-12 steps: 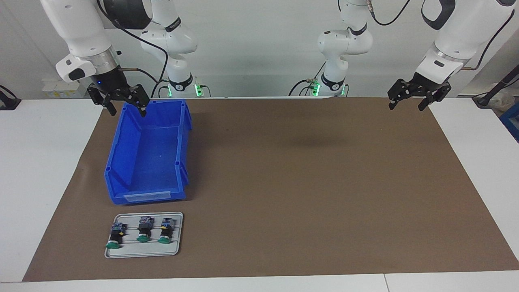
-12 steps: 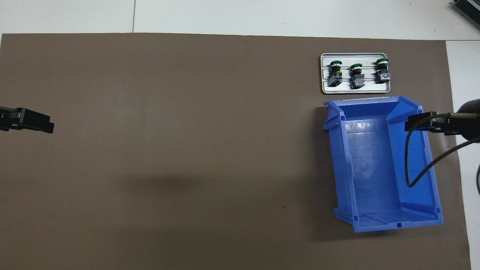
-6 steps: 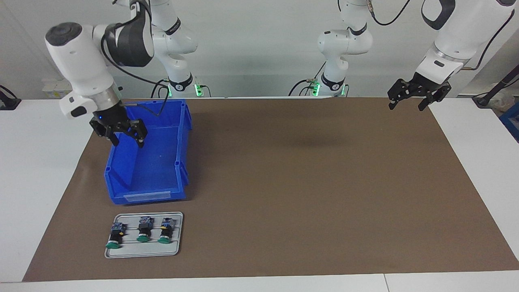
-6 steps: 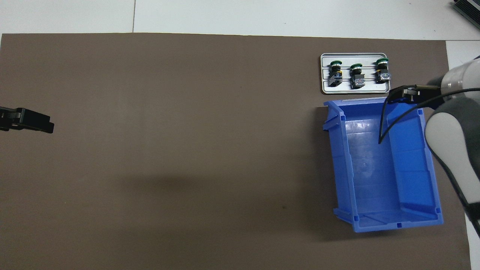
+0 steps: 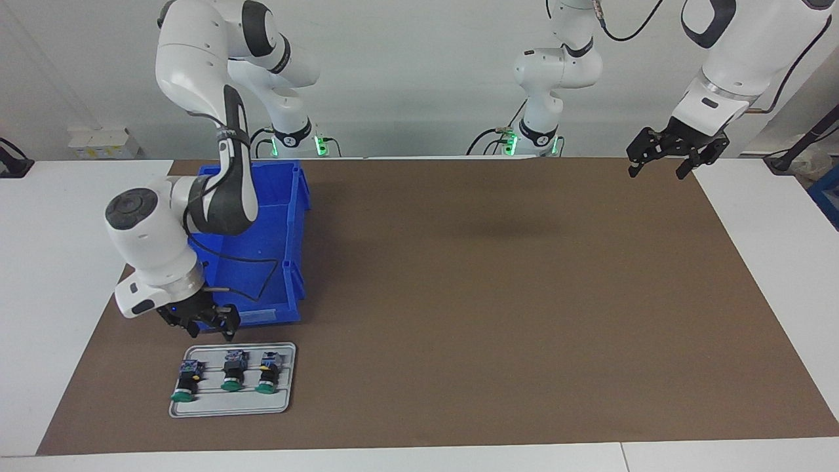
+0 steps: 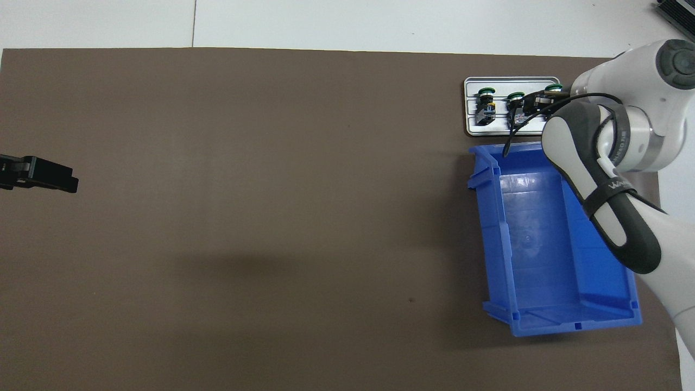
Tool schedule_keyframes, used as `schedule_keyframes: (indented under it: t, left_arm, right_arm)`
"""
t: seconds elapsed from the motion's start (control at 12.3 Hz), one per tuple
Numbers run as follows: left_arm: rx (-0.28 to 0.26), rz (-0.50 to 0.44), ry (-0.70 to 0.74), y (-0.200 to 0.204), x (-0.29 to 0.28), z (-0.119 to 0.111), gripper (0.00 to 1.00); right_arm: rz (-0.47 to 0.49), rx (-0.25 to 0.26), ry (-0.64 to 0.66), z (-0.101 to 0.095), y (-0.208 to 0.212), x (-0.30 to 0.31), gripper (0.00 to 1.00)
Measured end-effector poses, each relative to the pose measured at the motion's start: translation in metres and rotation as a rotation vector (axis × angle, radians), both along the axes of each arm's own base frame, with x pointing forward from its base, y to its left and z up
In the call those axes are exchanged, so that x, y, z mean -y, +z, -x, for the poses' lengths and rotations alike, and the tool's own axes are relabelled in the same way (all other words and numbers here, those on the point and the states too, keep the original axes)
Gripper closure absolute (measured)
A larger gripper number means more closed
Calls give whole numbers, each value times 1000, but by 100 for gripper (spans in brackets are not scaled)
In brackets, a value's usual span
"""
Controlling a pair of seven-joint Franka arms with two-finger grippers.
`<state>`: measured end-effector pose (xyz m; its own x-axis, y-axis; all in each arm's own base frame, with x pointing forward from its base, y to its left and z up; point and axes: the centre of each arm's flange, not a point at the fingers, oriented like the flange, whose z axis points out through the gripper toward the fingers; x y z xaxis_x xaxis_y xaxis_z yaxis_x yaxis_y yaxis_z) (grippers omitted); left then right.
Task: Place and press button with both arms
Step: 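Grasp one black button from the tray with the right gripper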
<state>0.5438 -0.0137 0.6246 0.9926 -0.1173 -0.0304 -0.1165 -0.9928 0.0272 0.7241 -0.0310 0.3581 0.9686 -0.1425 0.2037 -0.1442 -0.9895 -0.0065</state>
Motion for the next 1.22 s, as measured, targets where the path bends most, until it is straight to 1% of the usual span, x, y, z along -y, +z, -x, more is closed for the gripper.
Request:
schedule_keyframes:
  t: [0.08,0.16,0.49,0.65,0.89,1.05,1.14,1.22]
  left_arm:
    - [0,0,0,0,0,0,0]
    - [0,0,0,0,0,0,0]
    - [0,0,0,0,0,0,0]
    - [0,0,0,0,0,0,0]
    - [0,0,0,0,0,0,0]
    - [0,0,0,0,0,0,0]
    - [0,0,0,0,0,0,0]
    - [0,0,0,0,0,0,0]
  right_arm:
    - [2,33,2,-9,-11,0,25]
    - [4,49,2,-13,-19,0,25]
    - [2,41,21,-16,-35,-14,26]
    - [3,51,35,-18,-43,-24,26]
    - [5,47,32,-18,-52,-22,27]
    - [6,47,25,-18,-52,-16,30]
    - [6,47,22,-18,-52,-14,39]
    - [6,46,22,-18,-52,-14,39]
